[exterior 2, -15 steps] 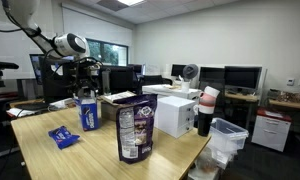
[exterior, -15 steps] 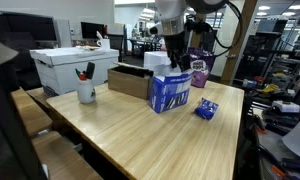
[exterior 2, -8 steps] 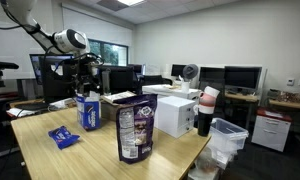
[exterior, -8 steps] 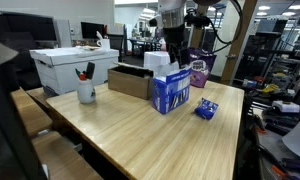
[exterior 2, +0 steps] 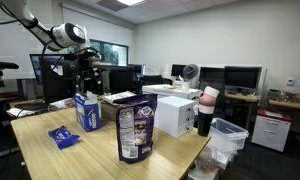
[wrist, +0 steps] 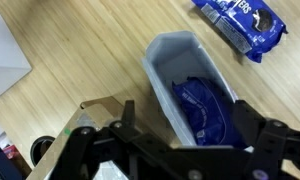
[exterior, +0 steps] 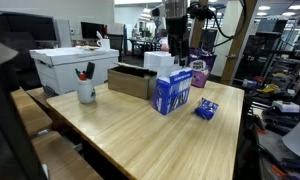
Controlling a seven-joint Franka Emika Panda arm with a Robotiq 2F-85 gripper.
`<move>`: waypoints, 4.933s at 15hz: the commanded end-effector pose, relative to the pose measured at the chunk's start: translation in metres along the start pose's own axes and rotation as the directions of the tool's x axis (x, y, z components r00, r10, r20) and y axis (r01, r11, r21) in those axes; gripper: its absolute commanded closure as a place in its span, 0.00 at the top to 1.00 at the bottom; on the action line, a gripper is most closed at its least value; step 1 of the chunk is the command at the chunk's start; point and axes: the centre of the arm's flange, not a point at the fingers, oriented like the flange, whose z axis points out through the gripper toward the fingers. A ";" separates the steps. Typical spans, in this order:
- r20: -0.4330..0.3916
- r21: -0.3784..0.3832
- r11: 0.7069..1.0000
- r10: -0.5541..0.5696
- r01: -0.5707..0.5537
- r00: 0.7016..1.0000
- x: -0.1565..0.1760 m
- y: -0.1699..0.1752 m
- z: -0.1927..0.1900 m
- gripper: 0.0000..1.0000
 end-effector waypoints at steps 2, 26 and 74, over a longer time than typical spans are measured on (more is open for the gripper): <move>-0.072 -0.027 1.000 0.011 -0.013 0.997 -0.030 -0.013 0.007 1.00; -0.293 -0.090 0.994 -0.082 0.058 0.953 -0.056 -0.037 0.045 0.07; -0.365 -0.668 0.736 -0.190 -0.114 0.911 -0.082 -0.165 0.136 0.04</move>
